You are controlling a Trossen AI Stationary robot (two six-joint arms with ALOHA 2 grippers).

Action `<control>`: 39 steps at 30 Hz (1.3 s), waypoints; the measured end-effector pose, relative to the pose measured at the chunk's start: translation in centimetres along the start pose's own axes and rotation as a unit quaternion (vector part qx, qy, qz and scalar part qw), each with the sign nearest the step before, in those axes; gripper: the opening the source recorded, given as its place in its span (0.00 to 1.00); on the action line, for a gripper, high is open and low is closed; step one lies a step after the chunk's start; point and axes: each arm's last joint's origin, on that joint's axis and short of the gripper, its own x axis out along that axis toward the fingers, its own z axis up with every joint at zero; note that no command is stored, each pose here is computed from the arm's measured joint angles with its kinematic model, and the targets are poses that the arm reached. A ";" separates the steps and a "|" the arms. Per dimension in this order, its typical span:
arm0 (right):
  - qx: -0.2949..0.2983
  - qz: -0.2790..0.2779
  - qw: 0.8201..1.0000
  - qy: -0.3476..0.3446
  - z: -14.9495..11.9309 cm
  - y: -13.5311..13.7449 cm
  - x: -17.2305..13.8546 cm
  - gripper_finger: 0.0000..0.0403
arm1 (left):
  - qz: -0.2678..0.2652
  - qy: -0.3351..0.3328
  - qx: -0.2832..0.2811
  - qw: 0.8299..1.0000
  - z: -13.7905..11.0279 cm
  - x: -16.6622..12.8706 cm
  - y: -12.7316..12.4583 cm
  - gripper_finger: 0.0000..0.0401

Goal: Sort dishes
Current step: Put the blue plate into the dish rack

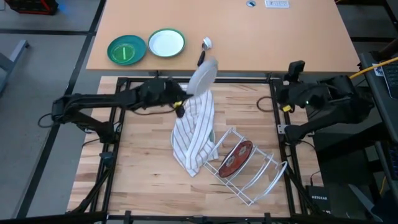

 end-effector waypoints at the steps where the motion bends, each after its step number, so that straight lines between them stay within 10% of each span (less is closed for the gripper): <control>1: 0.001 -0.006 1.000 0.006 0.0 -0.3 0.2 0.36 | -0.016 -0.009 -0.015 1.000 0.3 -0.6 -0.8 0.00; 17: 0.043 0.072 0.996 -0.040 0.8 -4.8 8.1 0.36 | -0.246 -0.064 -0.226 0.940 1.2 -5.1 -12.1 0.00; 39: 0.127 0.317 0.939 0.021 -5.5 -5.2 23.8 0.36 | -0.327 -0.051 -0.328 0.885 -1.4 -0.5 -20.9 0.00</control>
